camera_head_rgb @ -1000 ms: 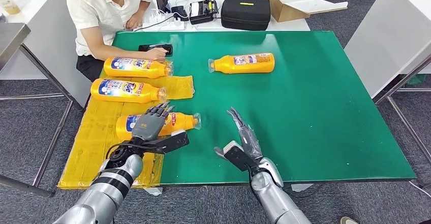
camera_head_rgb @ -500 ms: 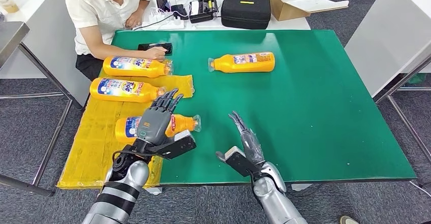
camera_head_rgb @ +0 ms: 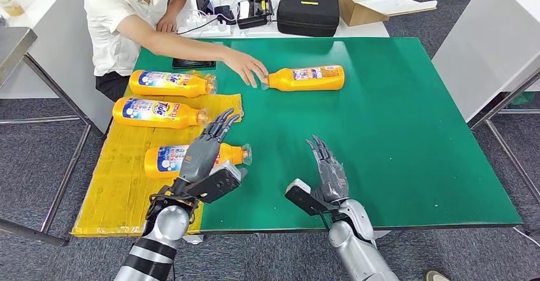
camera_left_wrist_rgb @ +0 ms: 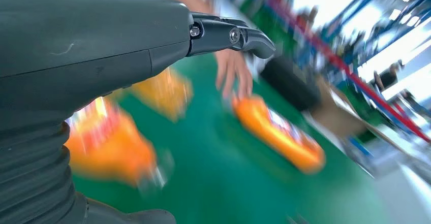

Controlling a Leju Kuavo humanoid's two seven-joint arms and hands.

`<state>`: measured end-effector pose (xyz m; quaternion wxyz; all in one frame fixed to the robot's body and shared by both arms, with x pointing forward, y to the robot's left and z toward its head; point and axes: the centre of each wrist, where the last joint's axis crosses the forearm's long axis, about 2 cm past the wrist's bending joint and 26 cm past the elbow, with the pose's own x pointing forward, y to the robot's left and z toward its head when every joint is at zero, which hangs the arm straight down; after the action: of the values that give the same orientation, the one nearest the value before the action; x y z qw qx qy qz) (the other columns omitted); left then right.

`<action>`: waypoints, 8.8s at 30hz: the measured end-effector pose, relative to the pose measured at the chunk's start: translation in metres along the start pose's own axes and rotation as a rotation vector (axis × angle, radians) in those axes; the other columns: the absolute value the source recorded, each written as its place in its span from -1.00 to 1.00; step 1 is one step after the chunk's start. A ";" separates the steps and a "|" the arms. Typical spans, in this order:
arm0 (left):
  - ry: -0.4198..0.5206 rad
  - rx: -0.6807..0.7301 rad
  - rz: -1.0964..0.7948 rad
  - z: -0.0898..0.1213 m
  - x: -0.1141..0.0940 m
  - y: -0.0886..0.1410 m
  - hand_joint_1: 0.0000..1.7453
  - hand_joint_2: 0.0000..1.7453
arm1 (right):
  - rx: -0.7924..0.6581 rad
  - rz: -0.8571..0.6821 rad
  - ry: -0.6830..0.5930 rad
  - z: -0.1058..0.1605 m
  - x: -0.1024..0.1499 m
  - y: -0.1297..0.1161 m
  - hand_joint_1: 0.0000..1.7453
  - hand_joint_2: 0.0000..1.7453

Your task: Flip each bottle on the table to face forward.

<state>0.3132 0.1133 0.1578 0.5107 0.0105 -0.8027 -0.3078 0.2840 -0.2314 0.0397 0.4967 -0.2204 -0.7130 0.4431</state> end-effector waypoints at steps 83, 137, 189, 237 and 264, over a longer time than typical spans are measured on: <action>0.107 0.064 0.518 0.025 0.002 -0.040 -1.00 1.00 | 0.241 0.545 0.305 -0.005 -0.108 -0.067 -1.00 1.00; 0.095 0.131 0.816 0.026 -0.002 -0.044 -1.00 1.00 | 0.182 -0.055 0.250 0.022 -0.115 -0.044 1.00 1.00; 0.107 0.212 1.232 0.020 -0.016 -0.051 -1.00 1.00 | 0.201 -0.748 -0.340 -0.039 0.062 0.020 1.00 1.00; -0.029 0.299 0.701 0.016 -0.006 -0.009 1.00 1.00 | 0.215 -0.720 -0.146 0.003 0.067 0.070 -1.00 1.00; 0.427 0.050 -0.437 0.052 -0.050 0.026 1.00 1.00 | -0.070 -0.594 -0.172 0.001 0.055 0.017 -1.00 1.00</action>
<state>0.3015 0.1763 0.1158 0.5894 0.2598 -0.6631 -0.3814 0.2579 -0.1815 0.0533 0.5342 0.0190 -0.8005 0.2710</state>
